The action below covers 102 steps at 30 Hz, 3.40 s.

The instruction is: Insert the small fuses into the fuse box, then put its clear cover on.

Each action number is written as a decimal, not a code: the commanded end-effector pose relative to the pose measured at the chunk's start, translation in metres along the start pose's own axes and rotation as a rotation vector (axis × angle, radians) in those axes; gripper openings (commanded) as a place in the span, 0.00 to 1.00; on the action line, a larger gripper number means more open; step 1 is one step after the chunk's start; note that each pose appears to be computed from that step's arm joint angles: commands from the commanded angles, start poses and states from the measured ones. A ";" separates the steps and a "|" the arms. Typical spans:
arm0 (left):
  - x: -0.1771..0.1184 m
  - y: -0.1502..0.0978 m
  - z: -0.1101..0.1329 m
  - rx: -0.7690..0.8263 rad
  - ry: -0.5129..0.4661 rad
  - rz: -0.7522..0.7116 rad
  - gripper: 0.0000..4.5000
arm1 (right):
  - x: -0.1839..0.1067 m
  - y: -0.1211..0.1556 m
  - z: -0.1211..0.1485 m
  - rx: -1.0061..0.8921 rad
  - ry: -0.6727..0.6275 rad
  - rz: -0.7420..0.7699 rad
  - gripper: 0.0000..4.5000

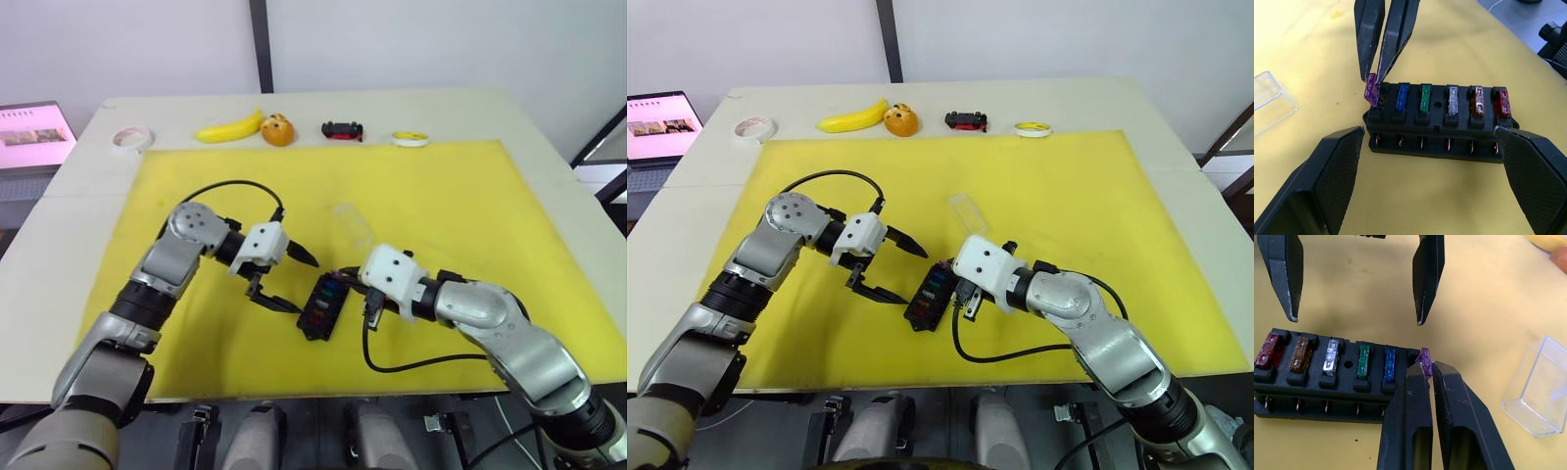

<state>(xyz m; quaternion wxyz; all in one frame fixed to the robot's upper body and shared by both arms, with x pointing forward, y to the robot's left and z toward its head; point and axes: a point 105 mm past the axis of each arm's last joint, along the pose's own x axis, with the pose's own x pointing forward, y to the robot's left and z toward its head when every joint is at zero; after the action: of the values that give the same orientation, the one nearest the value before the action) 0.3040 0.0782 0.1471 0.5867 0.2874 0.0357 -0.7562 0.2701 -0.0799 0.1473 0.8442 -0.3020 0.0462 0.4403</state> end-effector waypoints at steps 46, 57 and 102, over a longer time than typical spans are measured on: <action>-0.004 0.008 0.008 0.044 -0.002 0.029 0.99 | -0.003 -0.001 0.012 -0.031 -0.035 -0.019 0.00; -0.002 0.008 0.009 0.046 -0.005 0.027 0.99 | 0.004 0.005 0.002 -0.023 -0.012 -0.011 0.00; -0.001 0.011 0.009 0.057 -0.007 0.036 0.99 | 0.003 0.009 -0.010 -0.031 -0.004 -0.025 0.00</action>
<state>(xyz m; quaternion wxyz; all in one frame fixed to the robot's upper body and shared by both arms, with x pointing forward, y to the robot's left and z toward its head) 0.3069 0.0737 0.1448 0.5901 0.2894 0.0308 -0.7530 0.2688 -0.0803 0.1356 0.8463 -0.3169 0.0327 0.4270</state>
